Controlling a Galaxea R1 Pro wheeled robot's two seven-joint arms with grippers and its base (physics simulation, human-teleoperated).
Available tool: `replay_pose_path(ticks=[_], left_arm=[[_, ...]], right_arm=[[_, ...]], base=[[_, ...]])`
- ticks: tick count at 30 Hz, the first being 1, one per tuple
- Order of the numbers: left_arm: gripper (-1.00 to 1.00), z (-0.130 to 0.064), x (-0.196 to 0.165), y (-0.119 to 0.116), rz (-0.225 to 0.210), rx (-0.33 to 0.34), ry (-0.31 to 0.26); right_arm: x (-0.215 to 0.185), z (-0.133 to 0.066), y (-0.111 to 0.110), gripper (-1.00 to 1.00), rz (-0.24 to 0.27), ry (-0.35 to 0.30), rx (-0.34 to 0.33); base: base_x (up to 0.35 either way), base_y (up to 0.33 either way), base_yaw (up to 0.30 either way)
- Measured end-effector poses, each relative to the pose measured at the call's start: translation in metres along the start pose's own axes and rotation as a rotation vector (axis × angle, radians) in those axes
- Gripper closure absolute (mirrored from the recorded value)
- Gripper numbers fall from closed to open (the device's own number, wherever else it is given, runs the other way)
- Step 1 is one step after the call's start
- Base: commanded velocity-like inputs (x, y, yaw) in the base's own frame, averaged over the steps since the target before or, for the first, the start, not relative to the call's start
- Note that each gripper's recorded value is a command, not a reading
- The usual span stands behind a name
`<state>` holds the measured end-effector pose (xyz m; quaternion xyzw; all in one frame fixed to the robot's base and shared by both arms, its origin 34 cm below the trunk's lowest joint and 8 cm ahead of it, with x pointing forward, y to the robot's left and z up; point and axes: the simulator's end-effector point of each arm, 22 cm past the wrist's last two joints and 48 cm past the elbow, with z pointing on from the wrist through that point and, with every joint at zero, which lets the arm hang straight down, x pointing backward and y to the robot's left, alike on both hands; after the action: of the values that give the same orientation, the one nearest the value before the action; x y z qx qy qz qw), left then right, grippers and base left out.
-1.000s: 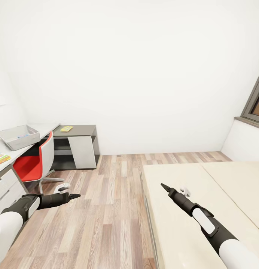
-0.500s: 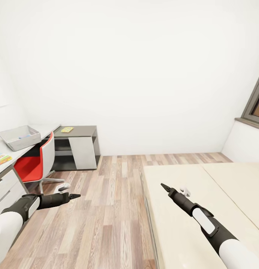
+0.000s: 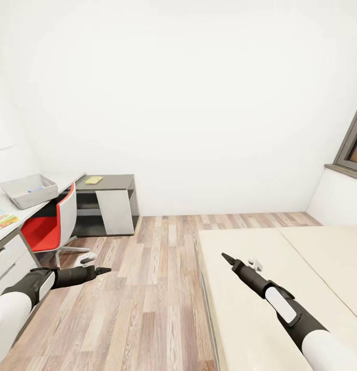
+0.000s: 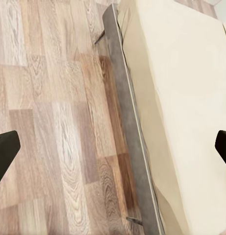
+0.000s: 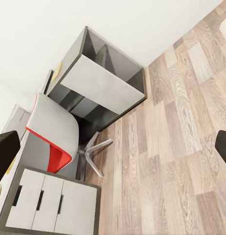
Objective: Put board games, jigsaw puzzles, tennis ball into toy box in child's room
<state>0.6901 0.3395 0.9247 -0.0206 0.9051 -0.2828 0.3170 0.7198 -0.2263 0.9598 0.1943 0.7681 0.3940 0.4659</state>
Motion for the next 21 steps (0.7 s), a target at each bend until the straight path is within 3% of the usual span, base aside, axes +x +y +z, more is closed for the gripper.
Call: replay_pose_path(ticks=[21], left_arm=[[-1.0,0.0,0.0002,-0.0001,0.002,0.0,0.001]], right_arm=[[-0.0001,-0.0001,-0.0001,-1.0,0.0,0.0,0.001]], base=[[0.0,-0.102,0.0]])
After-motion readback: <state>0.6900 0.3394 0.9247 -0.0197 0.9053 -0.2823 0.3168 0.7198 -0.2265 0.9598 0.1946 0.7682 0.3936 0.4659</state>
